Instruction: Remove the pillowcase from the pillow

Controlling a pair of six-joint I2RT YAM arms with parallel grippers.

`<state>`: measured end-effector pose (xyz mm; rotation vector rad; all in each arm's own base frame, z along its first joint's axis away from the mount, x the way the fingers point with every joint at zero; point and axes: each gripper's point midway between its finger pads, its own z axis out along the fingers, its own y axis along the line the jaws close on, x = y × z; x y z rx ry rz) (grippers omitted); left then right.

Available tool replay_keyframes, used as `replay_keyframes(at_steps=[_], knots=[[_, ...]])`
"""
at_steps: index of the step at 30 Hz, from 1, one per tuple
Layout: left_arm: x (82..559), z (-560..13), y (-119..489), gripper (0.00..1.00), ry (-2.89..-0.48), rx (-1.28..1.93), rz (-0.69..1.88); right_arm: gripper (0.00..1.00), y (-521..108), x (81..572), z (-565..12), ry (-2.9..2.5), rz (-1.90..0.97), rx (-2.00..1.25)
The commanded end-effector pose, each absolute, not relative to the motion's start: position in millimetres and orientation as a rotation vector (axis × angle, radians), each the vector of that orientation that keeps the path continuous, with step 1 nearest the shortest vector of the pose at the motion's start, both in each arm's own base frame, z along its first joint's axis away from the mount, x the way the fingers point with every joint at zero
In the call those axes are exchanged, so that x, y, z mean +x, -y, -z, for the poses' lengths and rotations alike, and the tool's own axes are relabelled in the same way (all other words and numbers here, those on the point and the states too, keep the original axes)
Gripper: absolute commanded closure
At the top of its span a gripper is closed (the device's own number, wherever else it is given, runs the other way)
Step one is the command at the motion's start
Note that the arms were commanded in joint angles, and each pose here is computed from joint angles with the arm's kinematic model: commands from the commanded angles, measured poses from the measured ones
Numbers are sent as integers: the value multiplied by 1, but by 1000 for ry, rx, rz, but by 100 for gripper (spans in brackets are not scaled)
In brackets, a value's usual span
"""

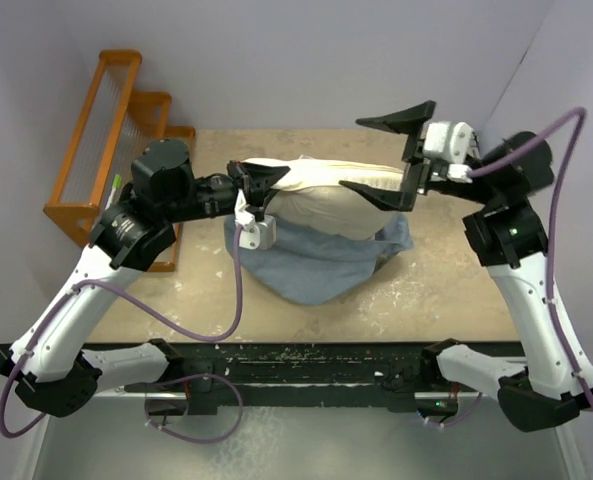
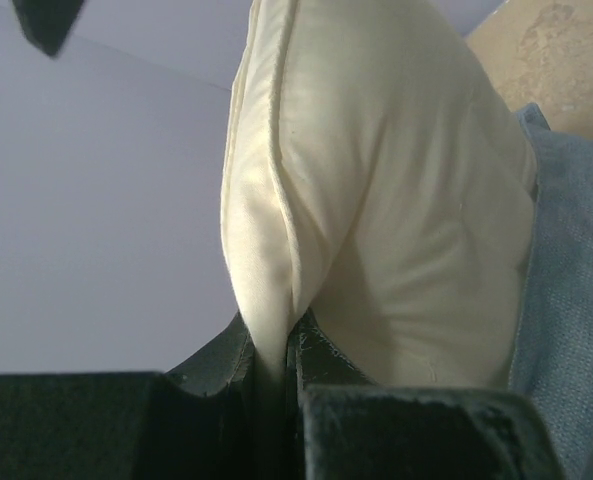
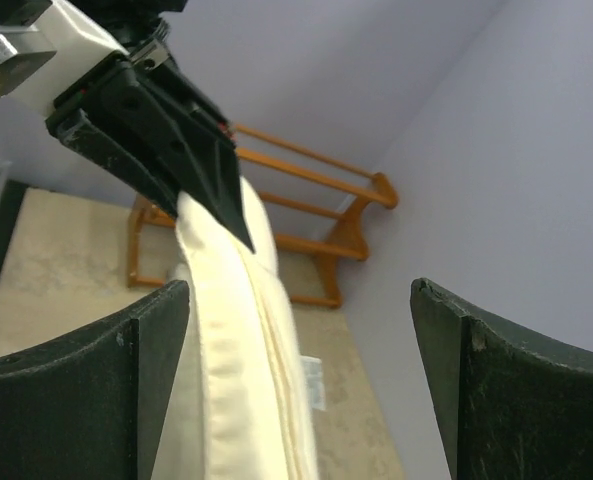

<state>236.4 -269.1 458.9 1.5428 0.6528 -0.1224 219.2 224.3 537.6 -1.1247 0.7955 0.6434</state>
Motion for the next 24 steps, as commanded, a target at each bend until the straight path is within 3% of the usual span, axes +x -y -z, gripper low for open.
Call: replay_keyframes(at_steps=[1,7,14,15,16,17,18,20,21,24], knots=[[231,-508,278,100,-418,1476,11,8,-248,239,-475,-1037,-726,-1214],[247,-499,283,100,-446,1495,-34,11,-272,260,-415,-1313,-688,-1267],[237,-500,285,100,-416,1500,-19,24,-271,293,-379,-1447,-470,-1264],[239,-501,284,100,-425,1495,-23,35,-274,292,-377,-1446,-476,-1271],[240,-501,283,100,-442,1482,-18,56,-276,293,-377,-1441,-477,-1271],[243,-504,283,100,-467,1453,-9,84,-276,298,-377,-1446,-463,-1253],[247,-508,279,74,-527,1406,9,100,-273,306,-379,-1457,-428,-1205],[259,-512,271,9,-714,1280,85,100,-263,319,-391,-1478,-413,-1037],[267,-505,265,1,-829,1241,111,100,-253,326,-404,-1453,-419,-943],[290,-461,232,1,-1161,1162,167,100,-206,332,-451,-1328,-532,-699]])
